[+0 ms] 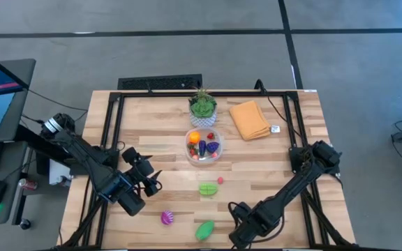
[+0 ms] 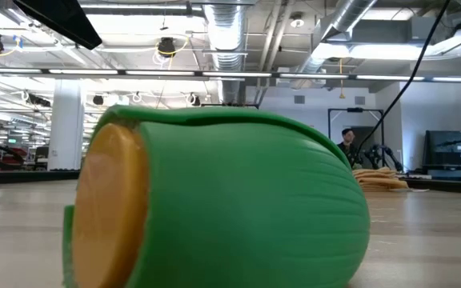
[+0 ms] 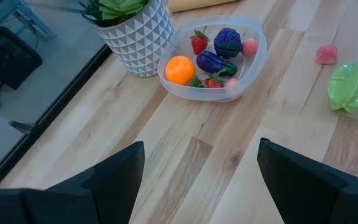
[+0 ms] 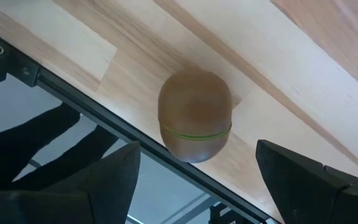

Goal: Pick and placing Produce into tupperware
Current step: Put the brown kiwi into the transparent bin

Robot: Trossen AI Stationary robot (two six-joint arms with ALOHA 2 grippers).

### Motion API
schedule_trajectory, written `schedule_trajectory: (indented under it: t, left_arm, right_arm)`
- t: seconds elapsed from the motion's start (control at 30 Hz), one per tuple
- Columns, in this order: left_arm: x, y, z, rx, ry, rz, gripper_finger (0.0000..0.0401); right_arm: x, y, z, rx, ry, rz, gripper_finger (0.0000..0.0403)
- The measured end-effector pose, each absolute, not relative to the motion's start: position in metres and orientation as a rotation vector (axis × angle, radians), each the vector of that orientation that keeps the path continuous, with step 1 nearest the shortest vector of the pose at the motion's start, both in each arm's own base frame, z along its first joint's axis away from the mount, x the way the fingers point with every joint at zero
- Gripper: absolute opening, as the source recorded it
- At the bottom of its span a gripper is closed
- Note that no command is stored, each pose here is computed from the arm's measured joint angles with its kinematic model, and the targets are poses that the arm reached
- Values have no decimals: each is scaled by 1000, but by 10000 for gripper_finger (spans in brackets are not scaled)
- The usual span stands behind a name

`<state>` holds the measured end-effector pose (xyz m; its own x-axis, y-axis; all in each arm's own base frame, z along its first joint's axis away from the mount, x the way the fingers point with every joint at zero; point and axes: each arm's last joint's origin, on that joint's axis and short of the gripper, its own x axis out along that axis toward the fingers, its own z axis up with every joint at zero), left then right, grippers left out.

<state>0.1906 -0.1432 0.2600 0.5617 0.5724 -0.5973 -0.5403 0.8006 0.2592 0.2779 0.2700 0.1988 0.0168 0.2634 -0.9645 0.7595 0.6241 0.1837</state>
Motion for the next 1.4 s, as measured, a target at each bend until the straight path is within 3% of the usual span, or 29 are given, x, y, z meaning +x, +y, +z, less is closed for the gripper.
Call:
schedule_trajectory:
  t: [0.57,1.4]
  left_arm:
    - [191,-143,260,40,720,658,302]
    - [191,-144,260,25,720,659,302]
  right_arm:
    - [282,280,175,872,1579,-487,338]
    - [284,277,175,854,1523,-521,335]
